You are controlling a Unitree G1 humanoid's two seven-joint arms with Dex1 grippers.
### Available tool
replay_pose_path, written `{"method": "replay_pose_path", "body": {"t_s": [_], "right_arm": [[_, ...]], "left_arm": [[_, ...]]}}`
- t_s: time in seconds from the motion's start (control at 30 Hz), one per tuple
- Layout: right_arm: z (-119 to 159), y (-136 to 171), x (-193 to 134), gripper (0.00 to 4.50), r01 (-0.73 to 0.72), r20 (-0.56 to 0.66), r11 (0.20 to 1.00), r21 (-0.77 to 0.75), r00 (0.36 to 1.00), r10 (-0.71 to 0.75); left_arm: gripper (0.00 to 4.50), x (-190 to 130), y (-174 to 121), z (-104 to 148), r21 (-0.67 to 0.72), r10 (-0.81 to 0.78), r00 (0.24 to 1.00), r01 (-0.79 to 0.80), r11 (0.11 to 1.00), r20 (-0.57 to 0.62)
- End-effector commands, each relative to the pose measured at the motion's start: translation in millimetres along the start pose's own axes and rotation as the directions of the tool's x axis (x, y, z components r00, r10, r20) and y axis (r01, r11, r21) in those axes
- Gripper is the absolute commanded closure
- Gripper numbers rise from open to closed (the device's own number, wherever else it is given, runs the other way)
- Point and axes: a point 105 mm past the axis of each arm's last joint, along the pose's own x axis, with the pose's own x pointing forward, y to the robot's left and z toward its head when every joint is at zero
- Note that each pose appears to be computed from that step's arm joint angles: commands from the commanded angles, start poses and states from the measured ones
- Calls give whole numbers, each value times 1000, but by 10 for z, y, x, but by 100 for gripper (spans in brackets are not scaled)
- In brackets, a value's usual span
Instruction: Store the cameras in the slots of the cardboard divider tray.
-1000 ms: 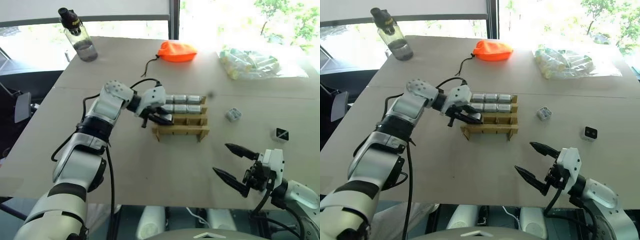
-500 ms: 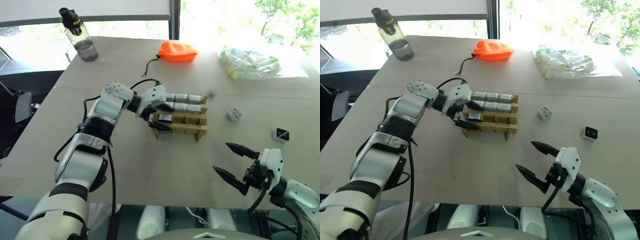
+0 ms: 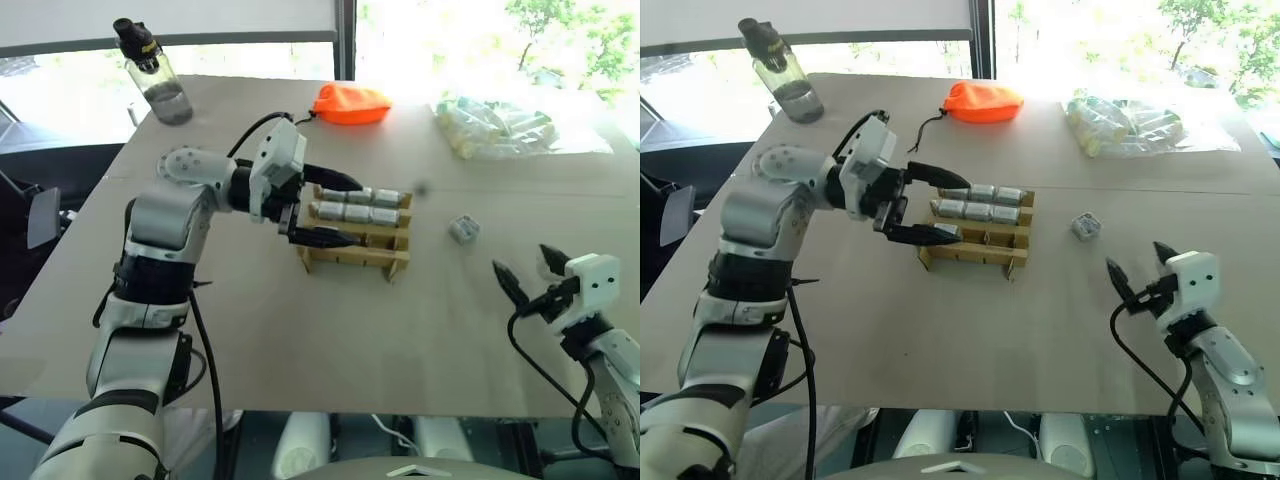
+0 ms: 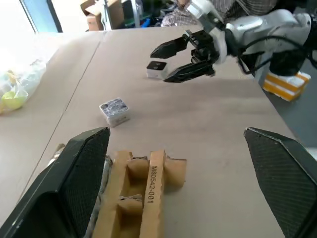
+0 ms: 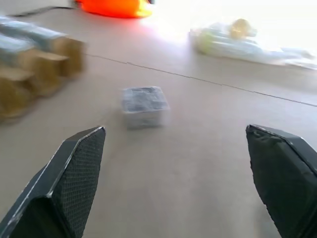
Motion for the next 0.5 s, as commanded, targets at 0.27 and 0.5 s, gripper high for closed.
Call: {"method": "replay_pose_path", "body": {"t_s": [0.27,0.5], "right_arm": [[-332,-446,-63,0,488,-171,864,123,868,-466],[-358,-384,29,0,457,-201,879,135,882,-427]], "left_arm": [[1,-174,-223,94,27,146,989,-146,989,-22],[1,-216,-292,60,18,128,990,-127,992,-62]]}}
